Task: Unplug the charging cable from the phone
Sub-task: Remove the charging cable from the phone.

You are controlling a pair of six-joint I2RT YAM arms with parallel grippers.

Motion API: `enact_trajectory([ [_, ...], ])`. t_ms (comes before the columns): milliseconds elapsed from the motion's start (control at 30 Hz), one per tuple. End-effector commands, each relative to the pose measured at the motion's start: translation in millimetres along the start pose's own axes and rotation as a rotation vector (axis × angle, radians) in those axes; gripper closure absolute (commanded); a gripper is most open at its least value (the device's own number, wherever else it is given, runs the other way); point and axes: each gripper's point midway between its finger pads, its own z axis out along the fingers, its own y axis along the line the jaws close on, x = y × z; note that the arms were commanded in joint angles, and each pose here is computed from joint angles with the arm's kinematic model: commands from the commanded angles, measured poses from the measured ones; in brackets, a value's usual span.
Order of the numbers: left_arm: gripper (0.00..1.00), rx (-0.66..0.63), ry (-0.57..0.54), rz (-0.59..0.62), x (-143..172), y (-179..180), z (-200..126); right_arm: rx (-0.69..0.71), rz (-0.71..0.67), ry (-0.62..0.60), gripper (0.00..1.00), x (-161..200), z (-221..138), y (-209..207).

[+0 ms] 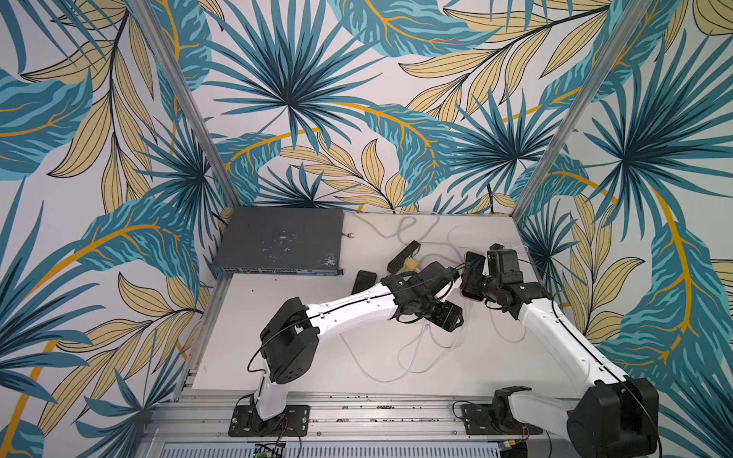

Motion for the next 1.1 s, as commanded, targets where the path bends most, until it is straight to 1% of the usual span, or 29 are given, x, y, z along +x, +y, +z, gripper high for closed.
enact_trajectory([
  [0,0.26,0.080,-0.052,0.012,-16,-18,9,-0.046,0.021,-0.061,0.47,-17,-14,12],
  [133,0.28,0.097,-0.073,-0.016,-21,-17,22,-0.048,0.025,-0.064,0.47,-18,-15,12],
  [267,0.29,0.120,-0.095,-0.025,-26,-20,27,-0.046,0.025,-0.069,0.47,-18,-17,12],
  [467,0.29,0.113,-0.086,-0.034,-24,-17,35,-0.051,0.035,-0.079,0.47,-20,-21,13],
  [567,0.28,0.083,-0.097,-0.047,-23,-12,37,-0.046,0.046,-0.090,0.47,-22,-22,11],
  [600,0.28,0.082,-0.125,-0.051,-29,-12,35,-0.046,0.047,-0.093,0.47,-23,-23,11],
  [867,0.29,0.002,-0.257,-0.133,-33,8,16,-0.006,0.083,-0.129,0.48,-29,-28,3],
  [1000,0.28,-0.006,-0.331,-0.189,-28,18,7,-0.015,0.112,-0.142,0.48,-34,-29,4],
  [1067,0.27,0.020,-0.360,-0.200,-27,18,6,-0.029,0.120,-0.148,0.48,-37,-30,7],
])
